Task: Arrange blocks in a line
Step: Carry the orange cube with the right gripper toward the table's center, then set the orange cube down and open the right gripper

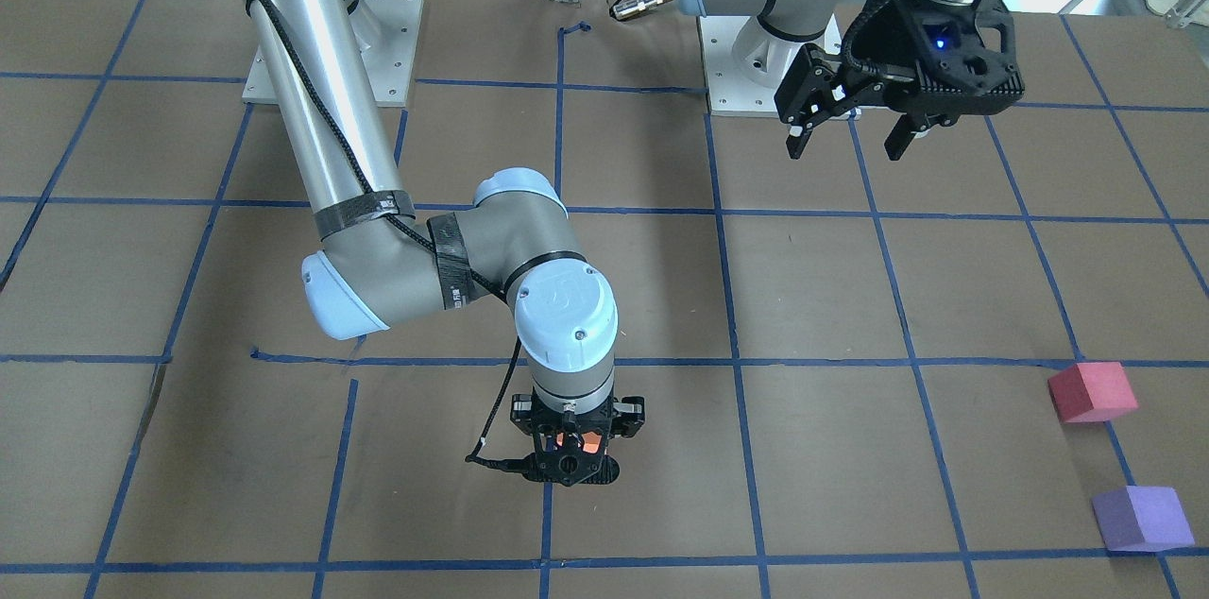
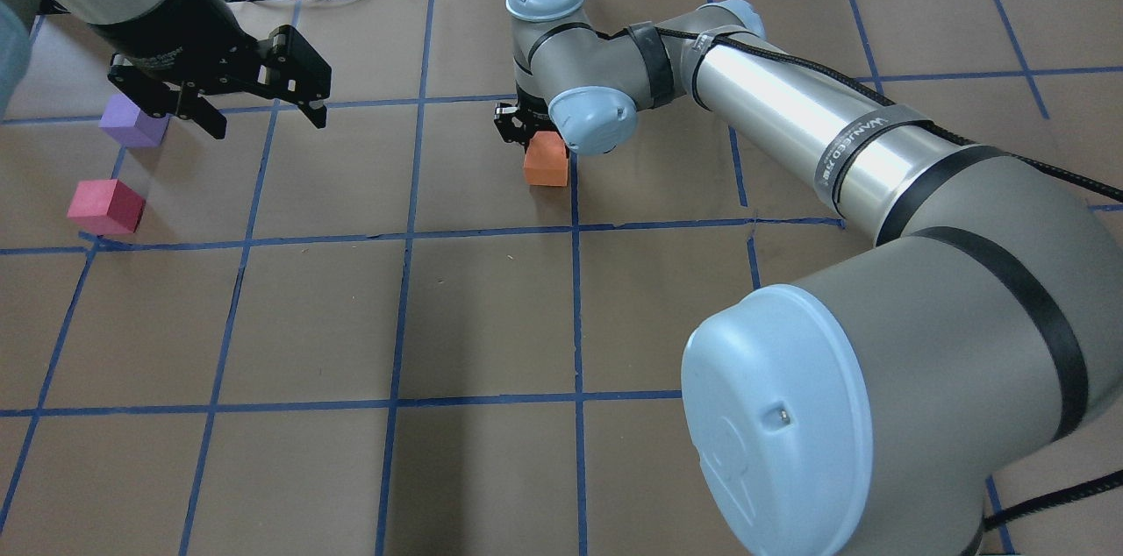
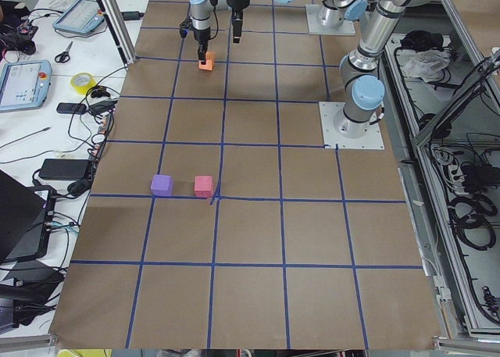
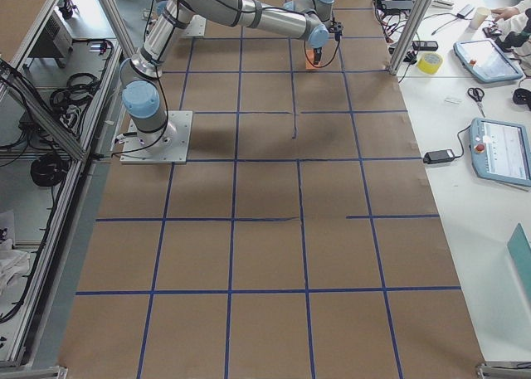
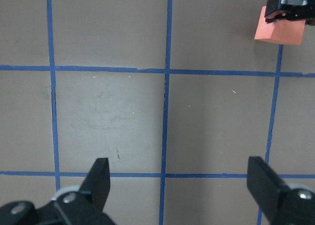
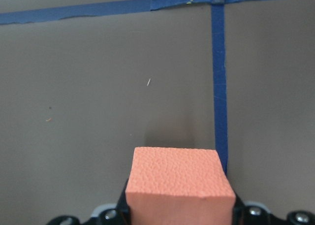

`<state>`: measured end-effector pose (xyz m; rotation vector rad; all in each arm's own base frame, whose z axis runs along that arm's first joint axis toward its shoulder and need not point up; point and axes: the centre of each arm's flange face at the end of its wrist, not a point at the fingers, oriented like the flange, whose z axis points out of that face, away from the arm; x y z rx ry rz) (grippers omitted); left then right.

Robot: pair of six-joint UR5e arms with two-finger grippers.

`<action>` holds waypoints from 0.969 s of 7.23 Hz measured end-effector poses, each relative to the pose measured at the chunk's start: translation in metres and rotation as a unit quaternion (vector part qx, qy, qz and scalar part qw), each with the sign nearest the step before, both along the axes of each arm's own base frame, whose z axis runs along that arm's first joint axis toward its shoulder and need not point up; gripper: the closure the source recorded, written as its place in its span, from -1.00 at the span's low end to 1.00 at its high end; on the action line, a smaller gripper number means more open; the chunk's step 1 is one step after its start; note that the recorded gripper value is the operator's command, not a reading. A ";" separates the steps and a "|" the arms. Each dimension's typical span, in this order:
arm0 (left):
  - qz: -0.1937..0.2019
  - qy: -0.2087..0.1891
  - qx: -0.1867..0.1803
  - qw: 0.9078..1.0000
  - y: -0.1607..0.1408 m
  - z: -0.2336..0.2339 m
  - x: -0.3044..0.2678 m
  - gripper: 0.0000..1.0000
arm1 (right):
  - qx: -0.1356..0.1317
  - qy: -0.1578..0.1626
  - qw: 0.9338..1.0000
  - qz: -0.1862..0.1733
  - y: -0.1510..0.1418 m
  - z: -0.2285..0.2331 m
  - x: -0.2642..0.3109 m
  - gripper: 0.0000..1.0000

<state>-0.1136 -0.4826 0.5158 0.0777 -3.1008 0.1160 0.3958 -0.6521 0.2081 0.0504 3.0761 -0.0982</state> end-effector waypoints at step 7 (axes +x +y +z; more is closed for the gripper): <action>-0.001 0.000 0.003 1.000 0.001 -0.003 -0.001 -1.00 | -0.005 0.003 1.000 0.015 -0.007 -0.009 -0.004 -0.99</action>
